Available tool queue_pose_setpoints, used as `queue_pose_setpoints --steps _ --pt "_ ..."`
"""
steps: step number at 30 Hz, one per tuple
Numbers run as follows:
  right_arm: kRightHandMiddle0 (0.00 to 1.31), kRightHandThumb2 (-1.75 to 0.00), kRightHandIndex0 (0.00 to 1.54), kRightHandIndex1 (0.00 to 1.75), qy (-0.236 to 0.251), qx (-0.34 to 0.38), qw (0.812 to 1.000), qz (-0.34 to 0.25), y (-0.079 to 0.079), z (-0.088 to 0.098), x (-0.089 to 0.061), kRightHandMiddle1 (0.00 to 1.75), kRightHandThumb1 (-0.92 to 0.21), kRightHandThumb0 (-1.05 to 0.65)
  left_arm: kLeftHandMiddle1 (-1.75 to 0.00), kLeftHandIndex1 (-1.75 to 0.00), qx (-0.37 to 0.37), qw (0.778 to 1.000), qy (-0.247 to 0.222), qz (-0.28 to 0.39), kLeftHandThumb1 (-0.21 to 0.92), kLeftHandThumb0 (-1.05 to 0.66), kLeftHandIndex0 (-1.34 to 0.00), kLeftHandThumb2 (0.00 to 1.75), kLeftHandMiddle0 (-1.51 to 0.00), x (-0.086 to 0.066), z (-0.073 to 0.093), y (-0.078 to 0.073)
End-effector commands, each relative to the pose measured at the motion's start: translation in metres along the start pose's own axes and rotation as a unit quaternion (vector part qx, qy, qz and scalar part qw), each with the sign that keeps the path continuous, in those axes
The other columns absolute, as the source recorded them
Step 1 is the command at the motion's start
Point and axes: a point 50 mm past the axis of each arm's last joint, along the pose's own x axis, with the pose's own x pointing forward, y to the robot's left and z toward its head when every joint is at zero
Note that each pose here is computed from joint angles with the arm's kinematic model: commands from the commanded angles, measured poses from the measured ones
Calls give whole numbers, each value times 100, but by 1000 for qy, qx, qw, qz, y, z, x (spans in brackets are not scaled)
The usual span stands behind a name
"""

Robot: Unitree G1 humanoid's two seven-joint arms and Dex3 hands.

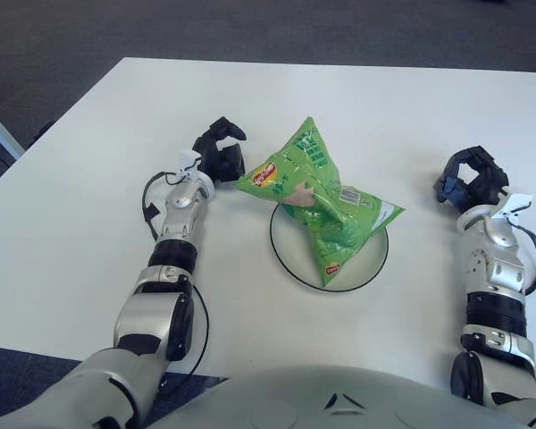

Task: Put the snack into the plate.

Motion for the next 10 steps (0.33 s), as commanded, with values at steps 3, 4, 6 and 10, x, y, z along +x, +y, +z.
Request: queue_pose_setpoints --steps 3,4,6,10 --pt "65 -136 135 175 116 42 991 51 -1 -30 -5 175 -28 -50 -175 -175 0 998 43 39 45 -44 -50 115 -109 -21 -26 -1" --pt "65 -137 134 175 120 42 990 56 -1 -30 -5 175 -27 -50 -175 -175 0 998 42 41 46 -44 -50 114 -109 -21 -26 -1" --pt "65 -137 134 175 124 43 989 61 -2 -30 -4 175 -27 -50 -175 -175 2 998 42 43 46 -44 -50 114 -108 -21 -26 -1" --pt "65 -138 134 175 134 30 988 69 -2 -30 -4 175 -27 -50 -175 -175 6 998 43 48 45 -44 -51 115 -109 -21 -26 -2"
